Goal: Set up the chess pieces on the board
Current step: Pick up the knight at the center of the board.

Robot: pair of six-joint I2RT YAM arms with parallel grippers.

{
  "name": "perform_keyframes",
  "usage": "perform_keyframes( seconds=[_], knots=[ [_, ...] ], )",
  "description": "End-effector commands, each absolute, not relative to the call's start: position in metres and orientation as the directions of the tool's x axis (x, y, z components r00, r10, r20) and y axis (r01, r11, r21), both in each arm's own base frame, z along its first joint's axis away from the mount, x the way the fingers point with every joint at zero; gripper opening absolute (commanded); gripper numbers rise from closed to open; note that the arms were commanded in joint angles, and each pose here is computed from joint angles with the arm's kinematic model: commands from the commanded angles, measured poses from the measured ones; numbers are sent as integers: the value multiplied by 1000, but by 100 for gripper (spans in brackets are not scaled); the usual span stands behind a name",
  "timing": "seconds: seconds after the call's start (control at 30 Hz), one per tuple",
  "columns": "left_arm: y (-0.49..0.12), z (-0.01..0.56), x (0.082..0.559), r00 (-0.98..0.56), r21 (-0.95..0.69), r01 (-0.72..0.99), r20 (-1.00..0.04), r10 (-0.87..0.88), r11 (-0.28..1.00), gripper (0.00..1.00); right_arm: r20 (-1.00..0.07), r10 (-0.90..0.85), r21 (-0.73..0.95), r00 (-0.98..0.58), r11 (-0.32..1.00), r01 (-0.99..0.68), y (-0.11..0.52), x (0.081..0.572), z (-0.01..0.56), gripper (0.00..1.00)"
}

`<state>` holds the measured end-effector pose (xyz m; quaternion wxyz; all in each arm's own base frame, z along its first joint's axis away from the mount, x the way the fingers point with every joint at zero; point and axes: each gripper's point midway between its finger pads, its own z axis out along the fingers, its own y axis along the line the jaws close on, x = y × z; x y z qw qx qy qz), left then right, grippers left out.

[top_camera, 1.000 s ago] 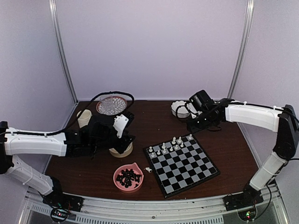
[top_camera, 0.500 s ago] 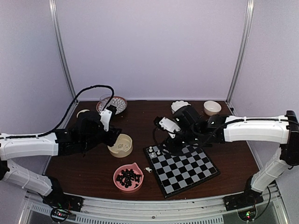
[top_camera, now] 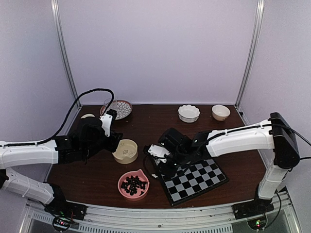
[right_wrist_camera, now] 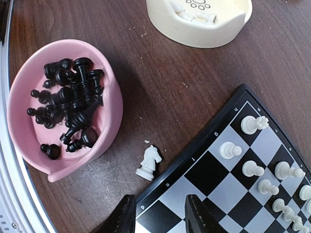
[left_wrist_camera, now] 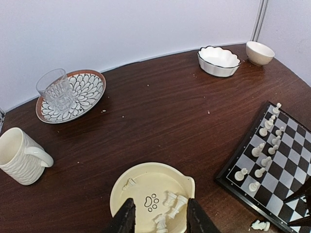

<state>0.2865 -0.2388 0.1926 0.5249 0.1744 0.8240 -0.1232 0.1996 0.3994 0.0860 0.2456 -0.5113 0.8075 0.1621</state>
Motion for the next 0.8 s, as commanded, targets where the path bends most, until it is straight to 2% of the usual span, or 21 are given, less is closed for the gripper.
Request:
perform_keyframes(
  seconds=[0.0,0.3,0.77],
  knots=[
    [-236,200,291,-367,-44,392,-923,112,919,36,-557,-758,10,-339,402,-916,411,198,83,37],
    [-237,202,291,-366,-46,396,-924,112,917,36,-525,-773,-22,-355,430,-902,416,203,68,31],
    [-240,200,290,-372,-49,406,-921,116,913,36,-449,-815,-75,-366,443,-894,418,206,42,30]
  ],
)
